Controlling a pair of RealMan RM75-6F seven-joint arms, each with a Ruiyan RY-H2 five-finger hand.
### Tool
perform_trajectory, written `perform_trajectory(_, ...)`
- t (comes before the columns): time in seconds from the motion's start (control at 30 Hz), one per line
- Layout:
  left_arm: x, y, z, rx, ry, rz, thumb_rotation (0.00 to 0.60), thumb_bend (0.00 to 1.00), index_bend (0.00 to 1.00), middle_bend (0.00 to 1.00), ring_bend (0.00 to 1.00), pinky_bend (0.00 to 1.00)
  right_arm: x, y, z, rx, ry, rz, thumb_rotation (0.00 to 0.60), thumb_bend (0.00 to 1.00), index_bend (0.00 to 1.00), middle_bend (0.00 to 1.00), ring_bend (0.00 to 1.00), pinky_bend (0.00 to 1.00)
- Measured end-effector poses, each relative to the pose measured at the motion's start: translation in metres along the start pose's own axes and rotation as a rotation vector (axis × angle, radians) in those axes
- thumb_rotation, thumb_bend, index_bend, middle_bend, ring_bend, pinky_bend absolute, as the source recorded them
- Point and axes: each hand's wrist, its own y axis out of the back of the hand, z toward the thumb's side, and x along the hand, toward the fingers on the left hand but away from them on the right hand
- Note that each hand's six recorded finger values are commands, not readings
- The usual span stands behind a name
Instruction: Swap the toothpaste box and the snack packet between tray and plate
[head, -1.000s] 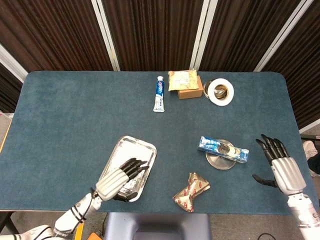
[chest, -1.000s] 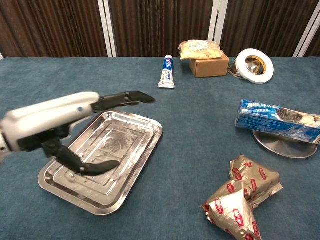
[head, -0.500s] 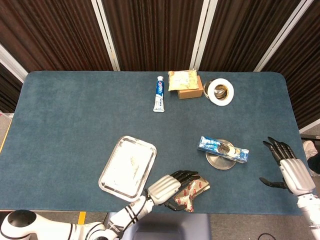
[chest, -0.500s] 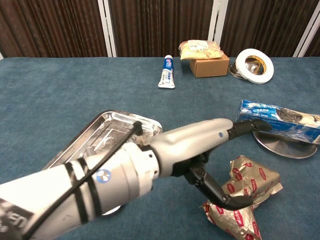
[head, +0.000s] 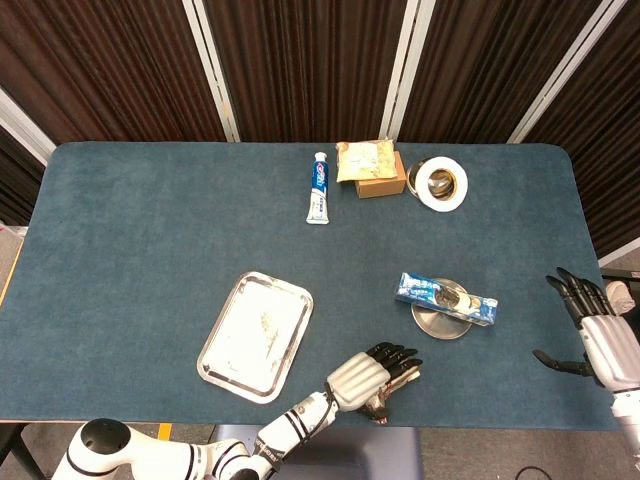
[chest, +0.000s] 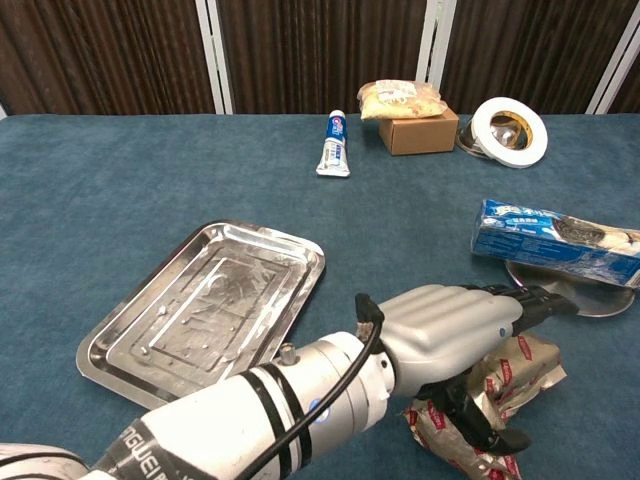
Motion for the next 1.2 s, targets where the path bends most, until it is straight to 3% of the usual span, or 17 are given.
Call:
perform_trajectory(0.2, -0.008, -0.005, -0.006, 0.119, 0.020, 0.025, 0.600, 0.28, 0.00, 0.00, 0.00, 0.15, 0.002, 0.003, -0.001, 0.017, -0.006, -0.012, 0.600, 0.25, 0.00, 0.00, 0.00, 0.00)
perform_trajectory(0.43, -0.018, -0.013, -0.015, 0.061, 0.060, -0.014, 0.600, 0.27, 0.00, 0.00, 0.00, 0.38, 0.011, 0.026, -0.015, -0.046, -0.045, -0.050, 0.600, 0.25, 0.00, 0.00, 0.00, 0.00)
perform_trajectory(0.5, -0.019, -0.017, -0.019, 0.043, 0.072, -0.035, 0.600, 0.27, 0.00, 0.00, 0.04, 0.48, 0.018, 0.039, -0.020, -0.079, -0.057, -0.097, 0.600, 0.25, 0.00, 0.00, 0.00, 0.00)
perform_trajectory(0.6, -0.020, -0.024, -0.023, 0.015, 0.086, -0.064, 0.600, 0.28, 0.00, 0.02, 0.22, 0.65, 0.028, 0.055, -0.025, -0.099, -0.061, -0.162, 0.600, 0.25, 0.00, 0.00, 0.00, 0.00)
perform_trajectory(0.63, -0.020, -0.025, -0.024, 0.008, 0.087, -0.068, 0.600, 0.28, 0.04, 0.07, 0.31, 0.72, 0.031, 0.058, -0.026, -0.098, -0.061, -0.174, 0.600, 0.25, 0.00, 0.00, 0.00, 0.00)
perform_trajectory(0.7, -0.019, -0.024, -0.025, -0.008, 0.089, -0.065, 0.600, 0.31, 0.24, 0.29, 0.52, 0.87, 0.033, 0.059, -0.026, -0.093, -0.058, -0.177, 0.600, 0.25, 0.00, 0.00, 0.00, 0.00)
perform_trajectory(0.77, -0.019, -0.022, -0.026, -0.023, 0.091, -0.047, 0.600, 0.38, 0.53, 0.57, 0.73, 0.99, 0.031, 0.056, -0.026, -0.090, -0.053, -0.162, 0.600, 0.25, 0.00, 0.00, 0.00, 0.00)
perform_trajectory(0.87, -0.018, -0.018, -0.027, -0.048, 0.088, -0.018, 0.600, 0.48, 0.71, 0.75, 0.89, 1.00, 0.028, 0.053, -0.025, -0.085, -0.054, -0.146, 0.600, 0.25, 0.00, 0.00, 0.00, 0.00)
perform_trajectory(1.0, -0.019, -0.015, -0.030, -0.077, 0.082, 0.008, 0.600, 0.57, 0.84, 0.86, 0.98, 1.00, 0.027, 0.052, -0.024, -0.077, -0.054, -0.140, 0.600, 0.25, 0.00, 0.00, 0.00, 0.00)
perform_trajectory(1.2, -0.026, 0.000, -0.038, -0.081, 0.076, 0.058, 0.600, 0.59, 0.88, 0.87, 0.99, 1.00, 0.027, 0.048, -0.022, -0.069, -0.053, -0.125, 0.600, 0.25, 0.00, 0.00, 0.00, 0.00)
